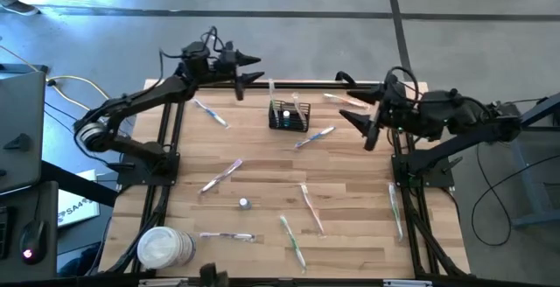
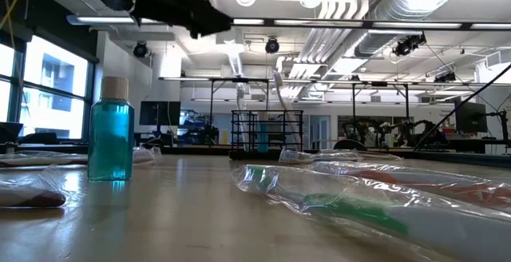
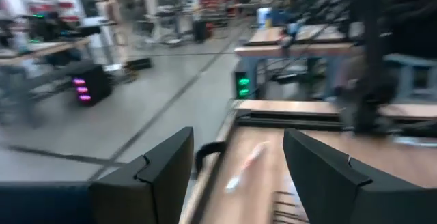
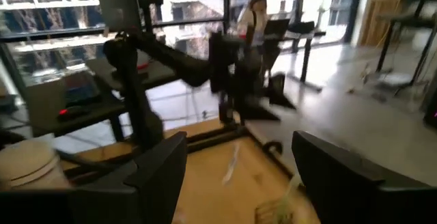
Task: Pick & Place toothbrushing station
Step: Put the right green toothbrush on the mesh organizer
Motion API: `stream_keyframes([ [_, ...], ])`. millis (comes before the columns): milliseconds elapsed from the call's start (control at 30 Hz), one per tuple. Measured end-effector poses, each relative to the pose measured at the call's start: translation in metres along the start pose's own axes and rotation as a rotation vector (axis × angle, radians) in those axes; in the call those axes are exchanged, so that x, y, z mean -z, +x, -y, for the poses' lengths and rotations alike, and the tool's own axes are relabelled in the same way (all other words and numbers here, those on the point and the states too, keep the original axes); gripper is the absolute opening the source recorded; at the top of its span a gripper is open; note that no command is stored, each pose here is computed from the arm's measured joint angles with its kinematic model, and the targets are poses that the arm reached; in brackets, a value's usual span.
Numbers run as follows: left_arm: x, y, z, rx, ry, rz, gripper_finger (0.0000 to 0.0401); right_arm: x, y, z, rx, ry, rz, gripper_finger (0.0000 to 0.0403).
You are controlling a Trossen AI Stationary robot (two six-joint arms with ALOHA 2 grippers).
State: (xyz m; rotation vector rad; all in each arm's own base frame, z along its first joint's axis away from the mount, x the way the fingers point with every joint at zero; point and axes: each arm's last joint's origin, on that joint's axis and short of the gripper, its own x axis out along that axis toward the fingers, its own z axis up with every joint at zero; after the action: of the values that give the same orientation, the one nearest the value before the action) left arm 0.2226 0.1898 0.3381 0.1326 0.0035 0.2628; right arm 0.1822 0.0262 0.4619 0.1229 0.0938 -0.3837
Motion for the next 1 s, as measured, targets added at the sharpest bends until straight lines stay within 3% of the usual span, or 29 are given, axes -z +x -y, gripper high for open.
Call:
stream_keyframes([
  [100, -0.014, -0.012, 0.006, 0.062, -0.064, 0.034, 0.0226, 0.007, -0.014, 0.003, -0.094, 0.108, -0.098, 0.0258],
  [233, -0.025, -0.022, 0.013, 0.142, -0.186, 0.06, 0.0226, 0.016, -0.027, 0.002, -0.306, 0.296, -0.282, 0.0258],
  [333, -0.029, -0.025, 0.015, 0.188, -0.251, 0.063, 0.0226, 0.024, -0.032, -0.005, -0.497, 0.468, -0.515, 0.0258],
  [433, -0.03, -0.027, 0.017, 0.237, -0.302, 0.058, 0.0226, 0.035, -0.033, -0.013, -0.559, 0.609, -0.766, 0.0258],
  [533, -0.028, -0.027, 0.019, 0.286, -0.37, 0.027, 0.0226, 0.052, -0.033, -0.019, -0.477, 0.674, -1.018, 0.0258],
  [733, -0.021, -0.02, 0.036, 0.357, -0.444, -0.07, 0.0226, 0.084, -0.045, -0.024, -0.101, 0.685, -1.391, 0.0258],
  [833, -0.017, -0.018, 0.046, 0.389, -0.468, -0.115, 0.0226, 0.094, -0.047, -0.032, 0.025, 0.658, -1.46, 0.0258],
  [1000, -0.016, -0.013, 0.065, 0.459, -0.487, -0.164, 0.0226, 0.108, -0.047, -0.051, 0.169, 0.607, -1.444, 0.0258],
])
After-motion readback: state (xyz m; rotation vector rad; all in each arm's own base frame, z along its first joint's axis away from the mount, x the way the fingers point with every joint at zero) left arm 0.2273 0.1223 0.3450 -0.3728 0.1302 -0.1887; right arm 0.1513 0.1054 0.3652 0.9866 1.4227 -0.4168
